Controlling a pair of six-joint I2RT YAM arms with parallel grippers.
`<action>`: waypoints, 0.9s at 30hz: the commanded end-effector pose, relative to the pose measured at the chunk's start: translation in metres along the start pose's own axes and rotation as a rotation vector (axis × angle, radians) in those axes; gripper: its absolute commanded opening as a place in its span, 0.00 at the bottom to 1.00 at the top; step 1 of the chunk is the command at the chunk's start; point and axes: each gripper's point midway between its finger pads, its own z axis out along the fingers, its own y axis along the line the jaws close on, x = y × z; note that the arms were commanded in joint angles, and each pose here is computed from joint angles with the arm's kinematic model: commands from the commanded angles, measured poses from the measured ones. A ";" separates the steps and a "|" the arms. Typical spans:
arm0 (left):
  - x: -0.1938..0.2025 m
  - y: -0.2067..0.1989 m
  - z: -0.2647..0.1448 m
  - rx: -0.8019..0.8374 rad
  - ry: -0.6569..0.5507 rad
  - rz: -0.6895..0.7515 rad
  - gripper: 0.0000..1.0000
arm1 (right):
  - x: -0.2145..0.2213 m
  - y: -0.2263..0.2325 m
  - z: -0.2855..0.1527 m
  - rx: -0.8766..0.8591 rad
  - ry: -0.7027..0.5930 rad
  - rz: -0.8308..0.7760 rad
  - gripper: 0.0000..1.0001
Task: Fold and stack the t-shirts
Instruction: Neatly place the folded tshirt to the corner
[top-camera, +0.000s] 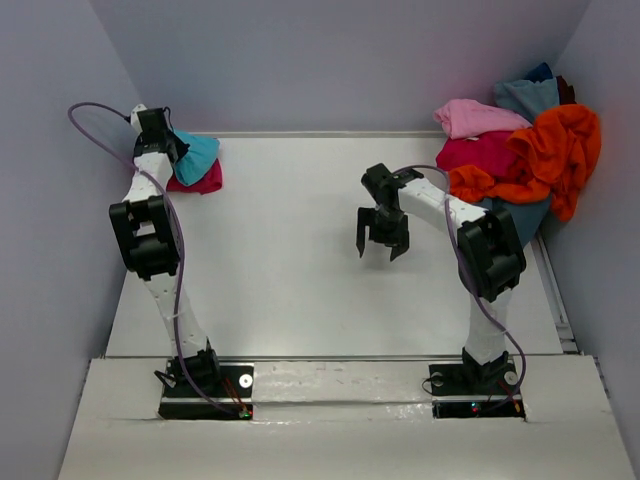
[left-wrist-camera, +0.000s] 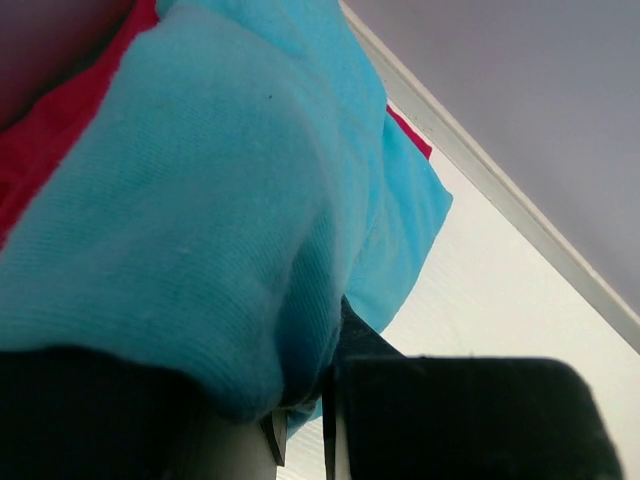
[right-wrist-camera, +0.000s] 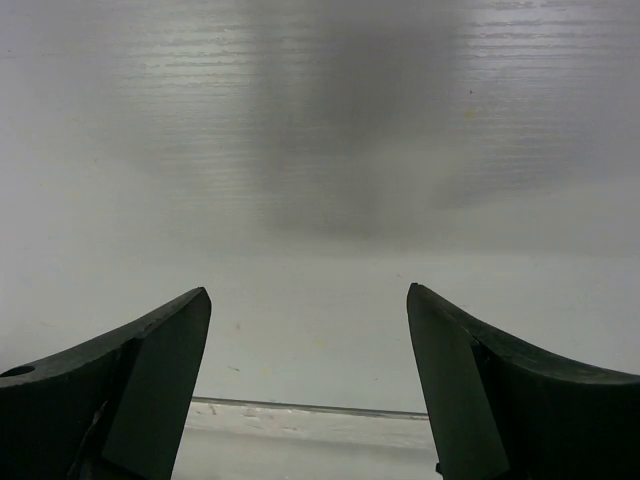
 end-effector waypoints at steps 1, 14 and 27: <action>-0.072 -0.021 -0.044 0.027 -0.209 -0.034 0.06 | 0.001 0.002 -0.003 -0.010 -0.011 -0.017 0.85; -0.077 -0.005 -0.055 -0.040 -0.276 -0.079 0.06 | 0.003 0.000 0.001 -0.002 0.001 -0.022 0.85; -0.056 -0.001 -0.037 -0.037 -0.181 -0.119 0.85 | 0.009 0.000 0.006 -0.008 0.035 -0.036 0.85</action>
